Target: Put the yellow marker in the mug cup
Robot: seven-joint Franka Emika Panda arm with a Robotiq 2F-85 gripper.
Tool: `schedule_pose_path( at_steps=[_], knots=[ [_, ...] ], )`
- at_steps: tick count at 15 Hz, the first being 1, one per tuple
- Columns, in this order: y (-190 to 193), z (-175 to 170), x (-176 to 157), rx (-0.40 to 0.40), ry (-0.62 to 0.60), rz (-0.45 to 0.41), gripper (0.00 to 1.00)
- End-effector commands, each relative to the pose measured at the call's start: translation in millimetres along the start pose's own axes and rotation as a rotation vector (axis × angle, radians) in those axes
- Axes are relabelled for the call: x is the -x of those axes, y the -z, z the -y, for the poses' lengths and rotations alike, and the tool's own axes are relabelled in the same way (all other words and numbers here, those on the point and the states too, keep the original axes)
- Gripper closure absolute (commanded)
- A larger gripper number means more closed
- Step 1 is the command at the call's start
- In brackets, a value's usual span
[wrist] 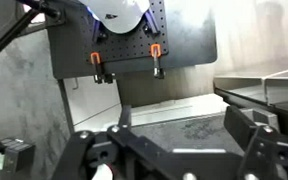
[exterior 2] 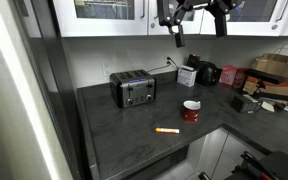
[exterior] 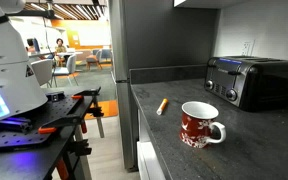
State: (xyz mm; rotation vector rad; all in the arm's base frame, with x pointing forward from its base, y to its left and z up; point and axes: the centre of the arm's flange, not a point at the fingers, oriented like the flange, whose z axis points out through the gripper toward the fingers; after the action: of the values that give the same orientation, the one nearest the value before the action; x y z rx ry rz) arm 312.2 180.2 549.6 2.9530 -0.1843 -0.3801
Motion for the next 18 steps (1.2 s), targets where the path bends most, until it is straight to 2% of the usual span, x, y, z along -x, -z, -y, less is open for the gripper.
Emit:
schedule_pose_path(
  at_steps=[1,5,8,10,13,18],
  knots=[
    [0.0,0.0,0.0,0.0,0.0,0.0,0.0],
    [0.0,0.0,0.0,0.0,0.0,0.0,0.0],
    [-16.4,-8.0,-22.2,-0.007,0.077,-0.055,0.0],
    [-32.9,-14.5,-49.2,-0.027,0.144,-0.105,0.0],
    [-67.6,-23.4,-100.9,-0.013,0.292,-0.183,0.0],
    [-130.1,-12.1,-168.9,0.057,0.529,-0.324,0.0]
  ],
)
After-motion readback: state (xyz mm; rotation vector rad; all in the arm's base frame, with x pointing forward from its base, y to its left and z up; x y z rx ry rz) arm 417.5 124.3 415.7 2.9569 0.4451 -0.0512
